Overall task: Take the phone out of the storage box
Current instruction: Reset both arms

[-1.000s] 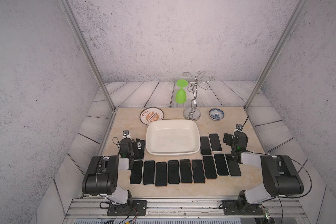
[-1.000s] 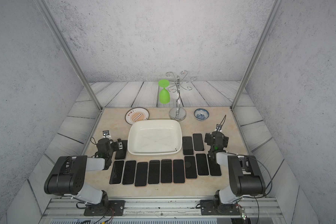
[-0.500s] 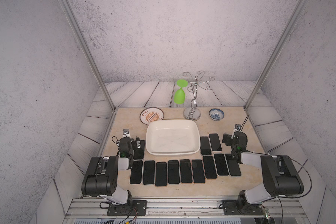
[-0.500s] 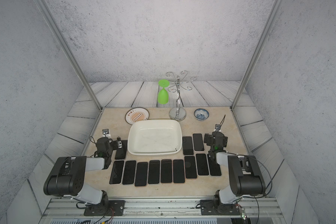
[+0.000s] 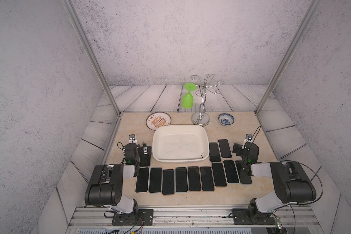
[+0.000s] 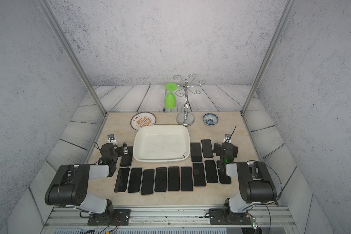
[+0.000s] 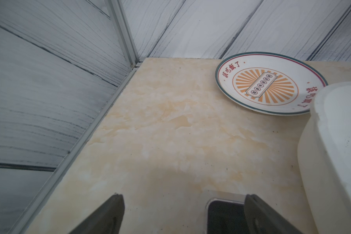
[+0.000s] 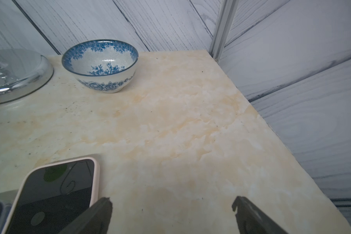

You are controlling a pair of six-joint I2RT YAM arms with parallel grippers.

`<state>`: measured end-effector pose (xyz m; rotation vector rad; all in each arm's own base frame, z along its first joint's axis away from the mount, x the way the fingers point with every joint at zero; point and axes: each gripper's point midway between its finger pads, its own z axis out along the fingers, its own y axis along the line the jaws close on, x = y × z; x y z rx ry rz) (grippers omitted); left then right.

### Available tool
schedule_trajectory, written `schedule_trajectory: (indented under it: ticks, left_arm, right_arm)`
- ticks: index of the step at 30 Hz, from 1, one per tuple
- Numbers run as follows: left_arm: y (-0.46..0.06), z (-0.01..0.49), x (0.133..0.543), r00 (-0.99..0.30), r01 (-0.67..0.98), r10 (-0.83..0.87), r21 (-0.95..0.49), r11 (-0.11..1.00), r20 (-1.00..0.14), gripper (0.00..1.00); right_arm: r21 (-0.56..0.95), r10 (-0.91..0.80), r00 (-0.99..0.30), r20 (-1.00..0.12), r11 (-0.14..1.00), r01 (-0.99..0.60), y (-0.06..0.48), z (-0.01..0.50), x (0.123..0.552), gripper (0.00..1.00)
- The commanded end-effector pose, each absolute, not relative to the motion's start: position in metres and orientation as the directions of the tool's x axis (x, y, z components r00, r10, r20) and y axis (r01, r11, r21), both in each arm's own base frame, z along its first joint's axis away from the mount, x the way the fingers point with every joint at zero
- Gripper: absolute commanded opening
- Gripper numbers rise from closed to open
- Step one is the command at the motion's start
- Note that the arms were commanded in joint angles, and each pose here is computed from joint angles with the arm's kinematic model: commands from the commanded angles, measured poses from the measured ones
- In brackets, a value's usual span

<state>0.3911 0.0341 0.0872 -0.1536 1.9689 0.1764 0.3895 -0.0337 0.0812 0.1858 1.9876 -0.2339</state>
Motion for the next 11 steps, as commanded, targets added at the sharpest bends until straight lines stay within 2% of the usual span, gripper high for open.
schedule_trajectory:
  ticks: [1,11]
  left_arm:
    - [0.0424,0.0931,0.3938,-0.378,-0.25,-0.043,0.057,0.967,-0.925,0.98]
    - [0.043,0.0936,0.3939,-0.377,-0.251,-0.043,0.057,0.966,-0.925,0.98]
  right_arm:
    - [-0.074,0.04,-0.383,-0.923,0.958,0.278,-0.0388,0.0903,0.392,0.99]
    - [-0.072,0.044,-0.389,-0.92,0.957,0.28,-0.0391,0.0911,0.3917,0.99]
